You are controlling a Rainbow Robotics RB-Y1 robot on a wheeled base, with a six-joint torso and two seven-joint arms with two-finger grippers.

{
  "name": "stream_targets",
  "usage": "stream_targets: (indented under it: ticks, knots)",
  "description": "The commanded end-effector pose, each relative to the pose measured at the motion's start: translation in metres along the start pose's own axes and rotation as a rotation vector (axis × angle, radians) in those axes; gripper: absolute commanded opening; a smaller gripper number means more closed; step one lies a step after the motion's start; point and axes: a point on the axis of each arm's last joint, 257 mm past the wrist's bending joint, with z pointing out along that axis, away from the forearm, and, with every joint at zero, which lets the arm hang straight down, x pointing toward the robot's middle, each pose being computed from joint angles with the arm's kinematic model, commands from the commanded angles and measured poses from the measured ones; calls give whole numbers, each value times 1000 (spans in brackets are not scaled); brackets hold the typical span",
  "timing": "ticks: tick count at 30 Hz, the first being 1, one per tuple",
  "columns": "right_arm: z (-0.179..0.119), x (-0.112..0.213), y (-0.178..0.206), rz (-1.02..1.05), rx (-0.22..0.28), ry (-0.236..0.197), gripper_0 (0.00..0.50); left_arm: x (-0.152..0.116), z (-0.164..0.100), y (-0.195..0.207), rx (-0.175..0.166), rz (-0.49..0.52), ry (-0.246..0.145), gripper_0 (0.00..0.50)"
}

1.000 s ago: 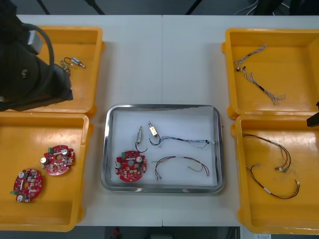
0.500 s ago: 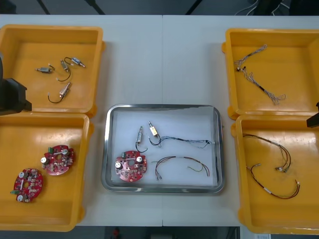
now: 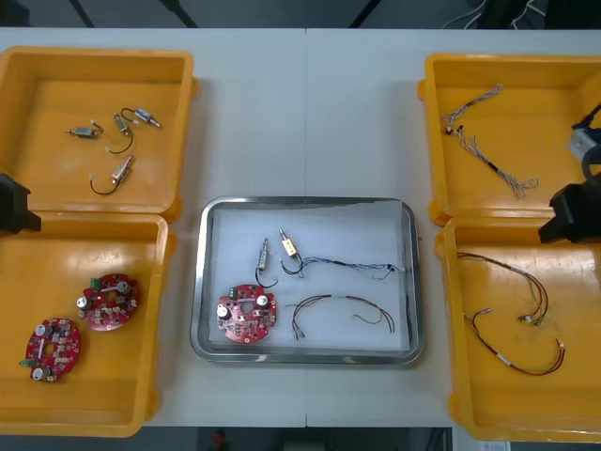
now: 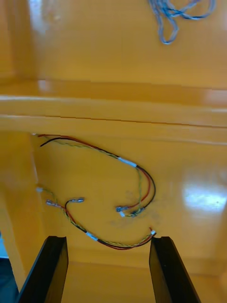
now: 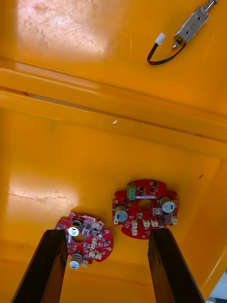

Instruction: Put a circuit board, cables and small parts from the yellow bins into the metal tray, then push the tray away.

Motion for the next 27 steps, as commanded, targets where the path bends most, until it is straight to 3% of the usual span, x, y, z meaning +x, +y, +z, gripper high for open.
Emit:
stream_targets:
  ticks: [1,8,14,18,27]
  knots:
    - [-9,-10,40,-218,13,-24,500,8,7,19,-53,109,29,500]
    - [6,-7,94,-407,-30,-17,500,13,18,24,-47,142,27,500]
    - [16,0,139,-540,-82,-2,500,16,21,31,-39,185,54,500]
    - [24,7,170,-646,-103,6,500,13,19,33,-46,188,46,500]
    - [47,19,224,-981,-118,-23,500,4,15,36,-56,204,22,500]
